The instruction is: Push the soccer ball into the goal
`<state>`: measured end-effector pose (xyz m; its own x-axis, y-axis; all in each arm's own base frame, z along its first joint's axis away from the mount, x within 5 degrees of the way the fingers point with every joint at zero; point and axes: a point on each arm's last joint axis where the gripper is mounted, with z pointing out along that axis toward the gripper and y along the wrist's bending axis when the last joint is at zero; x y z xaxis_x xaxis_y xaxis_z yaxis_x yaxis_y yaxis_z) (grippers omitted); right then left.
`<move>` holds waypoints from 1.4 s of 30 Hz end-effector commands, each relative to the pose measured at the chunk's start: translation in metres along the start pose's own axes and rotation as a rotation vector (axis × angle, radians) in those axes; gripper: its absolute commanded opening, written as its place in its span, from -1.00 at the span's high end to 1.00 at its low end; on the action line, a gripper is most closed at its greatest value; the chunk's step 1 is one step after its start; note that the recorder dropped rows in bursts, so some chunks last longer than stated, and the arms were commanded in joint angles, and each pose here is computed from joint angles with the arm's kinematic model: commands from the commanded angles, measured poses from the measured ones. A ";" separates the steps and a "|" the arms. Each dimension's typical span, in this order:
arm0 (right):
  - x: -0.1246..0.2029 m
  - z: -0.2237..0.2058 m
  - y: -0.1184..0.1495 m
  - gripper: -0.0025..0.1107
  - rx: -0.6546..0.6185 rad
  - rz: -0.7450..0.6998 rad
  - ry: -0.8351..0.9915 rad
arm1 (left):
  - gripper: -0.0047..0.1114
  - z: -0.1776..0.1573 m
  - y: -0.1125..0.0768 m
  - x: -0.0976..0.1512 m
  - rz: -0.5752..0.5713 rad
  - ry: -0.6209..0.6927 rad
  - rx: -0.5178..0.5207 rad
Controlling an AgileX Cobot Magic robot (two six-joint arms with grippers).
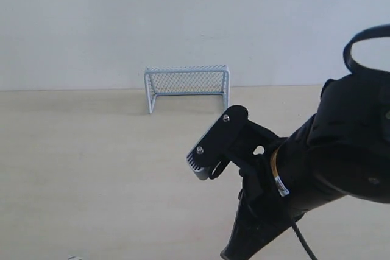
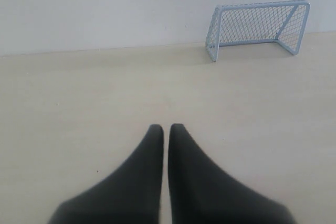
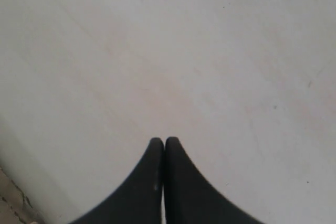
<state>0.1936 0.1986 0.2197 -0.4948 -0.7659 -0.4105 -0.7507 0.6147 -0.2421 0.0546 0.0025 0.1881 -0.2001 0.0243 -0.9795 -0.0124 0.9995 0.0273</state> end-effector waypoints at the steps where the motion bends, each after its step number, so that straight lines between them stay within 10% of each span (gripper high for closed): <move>1: 0.005 0.002 0.003 0.96 -0.010 -0.004 -0.020 | 0.84 0.000 0.000 0.001 0.006 0.002 -0.003; 22: 0.045 -0.023 0.009 0.96 -0.059 0.009 -0.264 | 0.84 0.000 0.000 0.001 0.006 0.002 -0.003; 42: 0.187 -0.070 -0.028 0.96 0.327 0.594 -0.761 | 0.84 0.000 0.000 0.001 0.006 0.002 -0.003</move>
<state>0.1009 0.0327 0.2146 -0.3104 -0.1025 -0.9451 -0.3069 0.9517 -0.0024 0.0546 0.0025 0.1881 -0.2001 0.0243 -0.9795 -0.0124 0.9995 0.0273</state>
